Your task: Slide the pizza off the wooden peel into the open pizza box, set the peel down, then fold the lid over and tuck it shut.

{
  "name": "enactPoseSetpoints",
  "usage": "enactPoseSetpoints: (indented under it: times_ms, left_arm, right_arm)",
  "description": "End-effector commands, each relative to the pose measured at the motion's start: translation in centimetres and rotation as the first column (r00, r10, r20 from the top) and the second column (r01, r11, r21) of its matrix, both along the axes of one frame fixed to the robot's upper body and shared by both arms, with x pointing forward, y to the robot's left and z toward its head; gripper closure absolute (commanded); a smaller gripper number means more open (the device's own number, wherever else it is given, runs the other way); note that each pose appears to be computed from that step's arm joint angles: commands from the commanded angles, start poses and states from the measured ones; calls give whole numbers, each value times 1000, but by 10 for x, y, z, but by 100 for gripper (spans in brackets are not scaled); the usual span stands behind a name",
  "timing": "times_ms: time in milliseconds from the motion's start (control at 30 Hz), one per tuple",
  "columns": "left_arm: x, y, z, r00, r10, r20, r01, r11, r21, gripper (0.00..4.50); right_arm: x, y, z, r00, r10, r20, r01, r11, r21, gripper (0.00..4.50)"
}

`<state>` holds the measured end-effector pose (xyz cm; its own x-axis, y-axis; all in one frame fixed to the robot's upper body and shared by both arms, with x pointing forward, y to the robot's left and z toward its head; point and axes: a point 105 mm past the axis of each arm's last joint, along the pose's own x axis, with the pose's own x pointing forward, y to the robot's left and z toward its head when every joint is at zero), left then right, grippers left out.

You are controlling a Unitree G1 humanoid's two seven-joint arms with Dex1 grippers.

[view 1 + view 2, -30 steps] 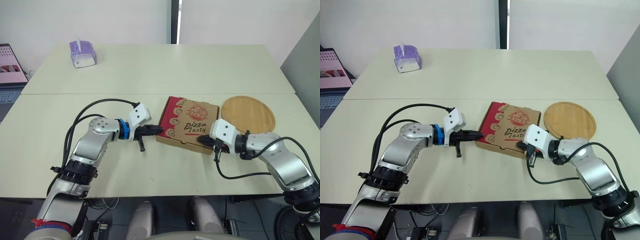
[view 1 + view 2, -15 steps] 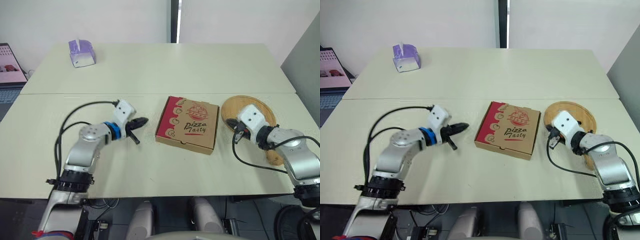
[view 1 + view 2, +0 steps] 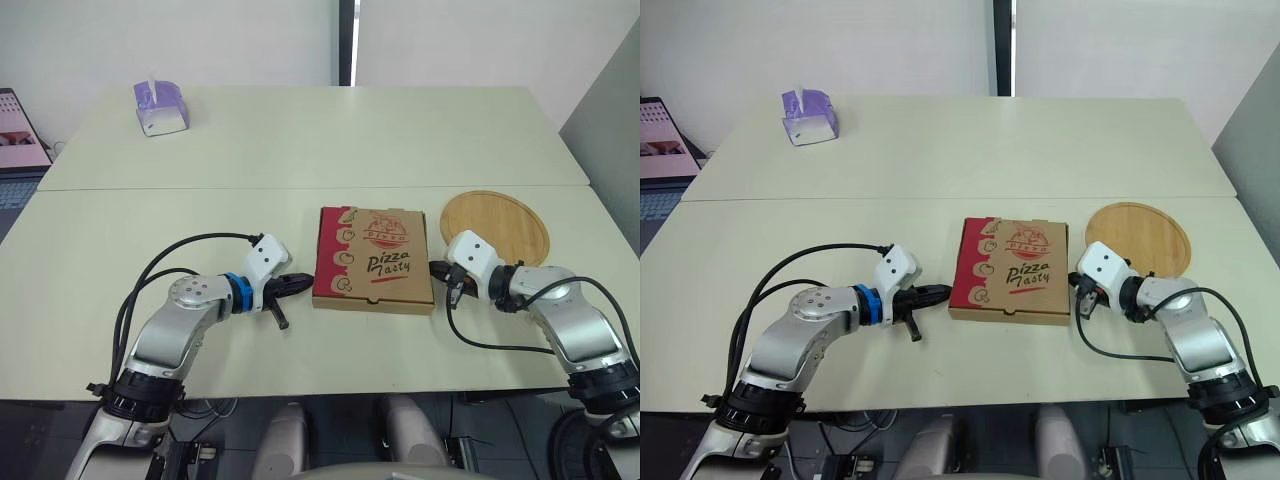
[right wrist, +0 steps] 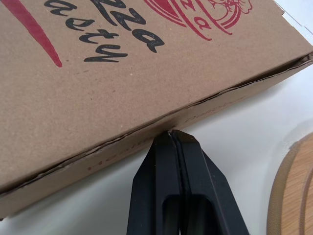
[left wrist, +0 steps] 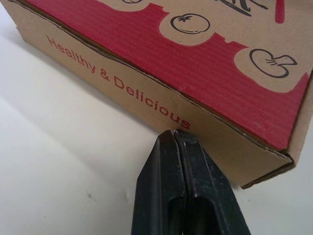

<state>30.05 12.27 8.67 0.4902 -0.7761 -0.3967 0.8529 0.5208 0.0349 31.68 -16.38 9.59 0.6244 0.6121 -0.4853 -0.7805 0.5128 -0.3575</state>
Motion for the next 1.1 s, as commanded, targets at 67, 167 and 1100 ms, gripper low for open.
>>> enactPoseSetpoints:
  times_ms: [67,167,1100]
  left_arm:
    - [-3,-10,11,998,-37,42,39,999,-29,450]
    - [-1,-6,10,998,-23,50,24,1000,-16,450]
    - [-37,219,43,847,484,222,-532,788,312,450]
  right_arm:
    - [-5,13,6,996,86,13,-86,996,7,447]
    - [-3,8,7,997,67,34,-67,998,-11,447]
    - [-23,-204,58,986,-148,73,164,938,-307,447]
